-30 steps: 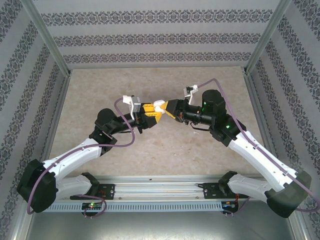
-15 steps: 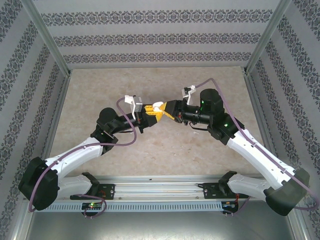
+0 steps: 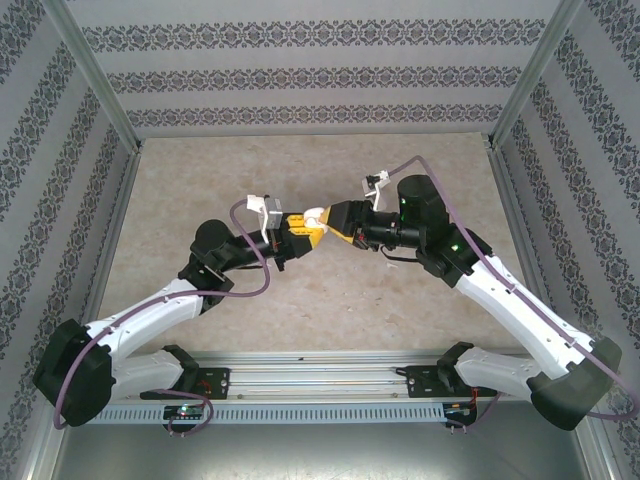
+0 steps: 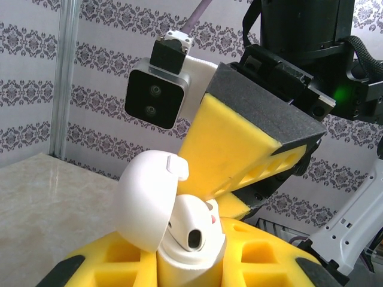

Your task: Insert wireless bluetooth earbuds into charging case

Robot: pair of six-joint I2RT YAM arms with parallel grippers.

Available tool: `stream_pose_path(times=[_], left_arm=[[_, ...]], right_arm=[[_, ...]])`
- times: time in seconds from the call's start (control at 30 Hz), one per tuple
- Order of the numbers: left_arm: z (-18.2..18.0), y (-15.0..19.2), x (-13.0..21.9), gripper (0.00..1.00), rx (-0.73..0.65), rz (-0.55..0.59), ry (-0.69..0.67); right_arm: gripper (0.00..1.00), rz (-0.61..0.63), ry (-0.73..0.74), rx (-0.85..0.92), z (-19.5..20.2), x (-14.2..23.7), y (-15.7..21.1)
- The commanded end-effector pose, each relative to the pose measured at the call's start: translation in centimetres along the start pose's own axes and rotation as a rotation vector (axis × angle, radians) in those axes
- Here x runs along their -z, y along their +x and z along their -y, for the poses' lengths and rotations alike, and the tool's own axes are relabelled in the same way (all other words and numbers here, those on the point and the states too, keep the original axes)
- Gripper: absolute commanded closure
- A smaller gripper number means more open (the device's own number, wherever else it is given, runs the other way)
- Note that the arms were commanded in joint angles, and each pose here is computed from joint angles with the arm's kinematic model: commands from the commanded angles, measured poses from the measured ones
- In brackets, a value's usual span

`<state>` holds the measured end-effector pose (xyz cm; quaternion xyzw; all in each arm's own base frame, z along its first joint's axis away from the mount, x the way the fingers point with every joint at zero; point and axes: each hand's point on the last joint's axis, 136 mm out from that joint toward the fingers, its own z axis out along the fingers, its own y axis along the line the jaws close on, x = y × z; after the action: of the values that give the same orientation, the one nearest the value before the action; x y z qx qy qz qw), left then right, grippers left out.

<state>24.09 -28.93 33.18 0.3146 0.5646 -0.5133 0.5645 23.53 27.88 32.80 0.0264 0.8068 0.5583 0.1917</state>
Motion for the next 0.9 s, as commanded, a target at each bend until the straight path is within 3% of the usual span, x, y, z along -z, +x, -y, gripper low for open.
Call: stream_pose_path(times=[0.0, 0.3, 0.67, 0.87], left_arm=[[1.4, -1.3, 0.3, 0.88, -0.042, 0.051, 0.037], [0.6, 0.3, 1.2, 0.88, -0.032, 0.017, -0.012], [0.7, 1.1, 1.1, 0.95, -0.014, -0.011, 0.02], [0.2, 1.1, 1.1, 0.98, 0.002, -0.016, 0.017]], right_arm=[[0.55, 0.012, 0.027, 0.021, 0.3, 0.0, -0.5], [0.56, 0.082, 0.129, 0.072, 1.6, 2.0, -1.2], [0.56, -0.048, 0.071, 0.133, -0.1, -1.1, 0.1], [0.55, -0.009, 0.083, 0.151, 0.5, -0.1, 0.3]])
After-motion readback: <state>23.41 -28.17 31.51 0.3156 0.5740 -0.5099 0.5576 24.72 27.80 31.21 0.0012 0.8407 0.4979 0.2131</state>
